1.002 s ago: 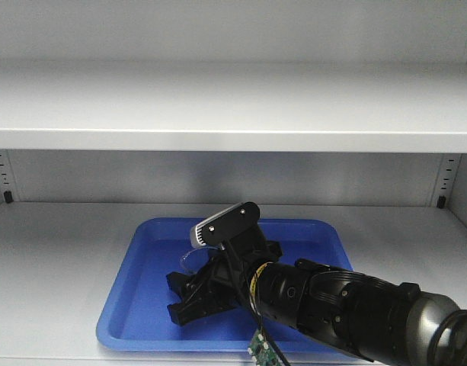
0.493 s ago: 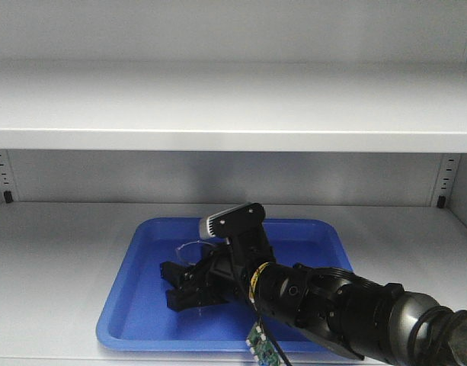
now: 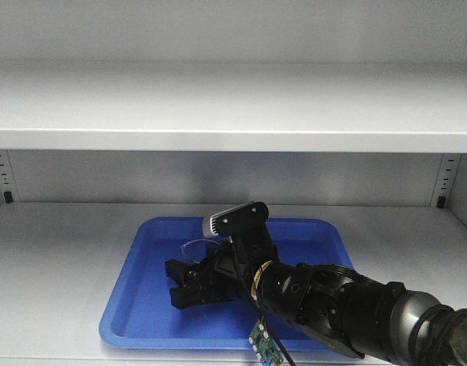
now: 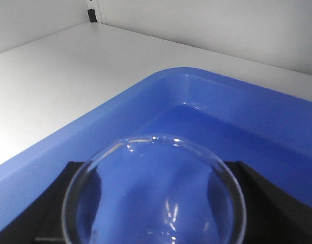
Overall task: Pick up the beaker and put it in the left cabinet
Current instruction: 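Open the right gripper to release the beaker on the tray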
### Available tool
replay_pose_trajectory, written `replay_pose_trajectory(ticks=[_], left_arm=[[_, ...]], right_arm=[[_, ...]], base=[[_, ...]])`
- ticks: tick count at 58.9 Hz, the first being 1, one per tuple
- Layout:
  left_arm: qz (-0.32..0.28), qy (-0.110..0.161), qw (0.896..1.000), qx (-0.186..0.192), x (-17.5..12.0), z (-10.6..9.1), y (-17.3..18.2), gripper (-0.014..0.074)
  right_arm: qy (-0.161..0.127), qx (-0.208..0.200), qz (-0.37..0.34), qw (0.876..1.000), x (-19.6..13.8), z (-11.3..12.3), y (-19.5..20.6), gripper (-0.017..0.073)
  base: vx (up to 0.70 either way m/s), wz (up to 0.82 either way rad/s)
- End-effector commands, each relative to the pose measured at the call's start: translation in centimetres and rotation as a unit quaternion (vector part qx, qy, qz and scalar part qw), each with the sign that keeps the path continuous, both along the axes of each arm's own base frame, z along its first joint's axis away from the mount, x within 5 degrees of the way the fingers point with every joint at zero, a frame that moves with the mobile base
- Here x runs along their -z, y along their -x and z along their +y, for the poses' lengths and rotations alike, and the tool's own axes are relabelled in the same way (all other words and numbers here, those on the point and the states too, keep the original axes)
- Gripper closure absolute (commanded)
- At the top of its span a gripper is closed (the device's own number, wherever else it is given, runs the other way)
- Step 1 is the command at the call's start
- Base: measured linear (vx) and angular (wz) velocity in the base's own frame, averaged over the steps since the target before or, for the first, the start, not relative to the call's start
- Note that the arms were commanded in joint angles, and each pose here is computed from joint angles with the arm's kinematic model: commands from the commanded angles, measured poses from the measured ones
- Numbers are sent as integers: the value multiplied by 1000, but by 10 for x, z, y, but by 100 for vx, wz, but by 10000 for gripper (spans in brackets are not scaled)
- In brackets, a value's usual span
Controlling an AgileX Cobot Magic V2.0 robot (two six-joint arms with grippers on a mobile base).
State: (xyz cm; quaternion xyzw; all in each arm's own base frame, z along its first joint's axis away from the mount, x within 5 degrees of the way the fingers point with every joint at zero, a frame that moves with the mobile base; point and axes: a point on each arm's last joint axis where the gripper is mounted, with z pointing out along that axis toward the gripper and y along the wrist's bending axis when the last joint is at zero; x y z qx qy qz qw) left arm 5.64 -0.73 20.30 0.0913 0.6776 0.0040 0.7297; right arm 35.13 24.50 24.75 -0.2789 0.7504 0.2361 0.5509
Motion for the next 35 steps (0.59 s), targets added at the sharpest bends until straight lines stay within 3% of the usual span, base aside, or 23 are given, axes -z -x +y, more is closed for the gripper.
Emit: replay_pose_trajectory(ticks=[1,15,27,35], left_arm=[[-38,8,999,2,-2,0,1,592],[-38,8,999,2,-2,0,1,592],[-38,8,999,2,-2,0,1,592],[-38,8,999,2,-2,0,1,592]], right_arm=[[-23,7,-28,999,-27,-6,0,136],[-34,30,3,999,-25,-8,0,-83],[-44,19,-18,999,-38,-9,4,-96],[-34,1,-50,998,-53,-14,15,-85]], base=[[0,0],[0,0],[0,0],[0,0]])
